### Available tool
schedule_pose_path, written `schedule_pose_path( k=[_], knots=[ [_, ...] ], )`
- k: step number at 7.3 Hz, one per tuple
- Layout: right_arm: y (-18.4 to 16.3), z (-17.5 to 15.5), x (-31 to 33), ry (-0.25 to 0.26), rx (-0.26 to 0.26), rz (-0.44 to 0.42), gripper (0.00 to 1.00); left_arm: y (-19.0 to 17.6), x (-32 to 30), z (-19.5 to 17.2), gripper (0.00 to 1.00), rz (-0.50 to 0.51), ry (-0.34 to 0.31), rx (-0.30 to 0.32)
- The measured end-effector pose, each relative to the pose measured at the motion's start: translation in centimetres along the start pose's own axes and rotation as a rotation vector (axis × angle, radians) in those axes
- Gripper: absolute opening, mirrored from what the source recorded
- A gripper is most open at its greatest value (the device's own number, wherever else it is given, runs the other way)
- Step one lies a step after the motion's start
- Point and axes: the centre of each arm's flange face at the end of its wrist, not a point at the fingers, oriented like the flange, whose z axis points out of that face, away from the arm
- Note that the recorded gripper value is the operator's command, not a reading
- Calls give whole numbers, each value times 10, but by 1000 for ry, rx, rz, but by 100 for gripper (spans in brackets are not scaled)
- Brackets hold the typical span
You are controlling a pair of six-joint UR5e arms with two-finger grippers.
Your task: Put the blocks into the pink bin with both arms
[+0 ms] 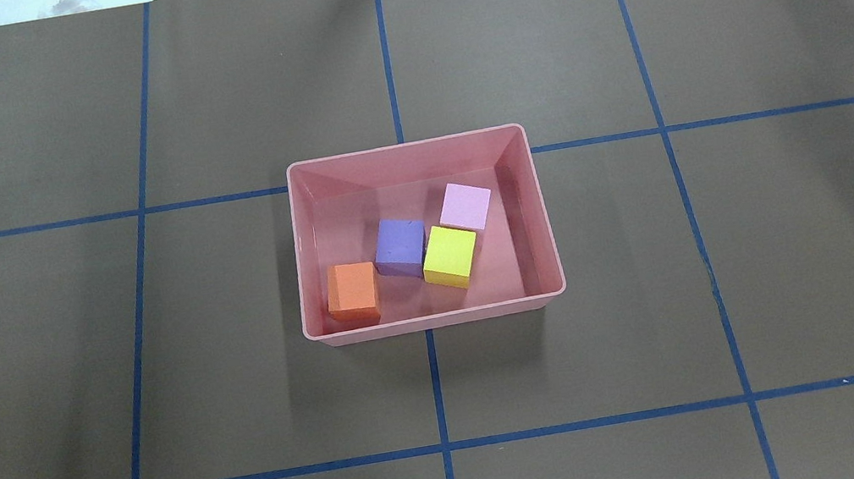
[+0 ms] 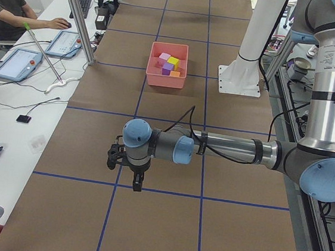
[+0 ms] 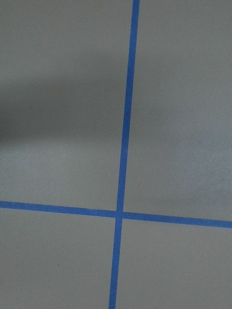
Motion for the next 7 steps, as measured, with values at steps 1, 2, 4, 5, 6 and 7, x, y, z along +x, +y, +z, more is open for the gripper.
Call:
schedule_pose_path(
  k=[1,2,4,5,6,7],
  knots=[
    [-1,-4,3,-4,7,6,100,0,-1,1,100,-1,-1,-1],
    [0,-6,8,-5,11,16,100,1,-2,2,100,-3,-2,-2],
    [2,-8,19,-4,14,30,100,0,-11,11,100,-6,-4,-5],
    [2,-8,21,-4,15,34,100,0,-22,21,100,0,-4,0],
    [2,-9,22,-4,16,35,100,-2,-30,29,100,8,-3,11],
    [1,-10,22,-3,17,35,100,-5,-32,30,100,5,-3,18]
  ],
)
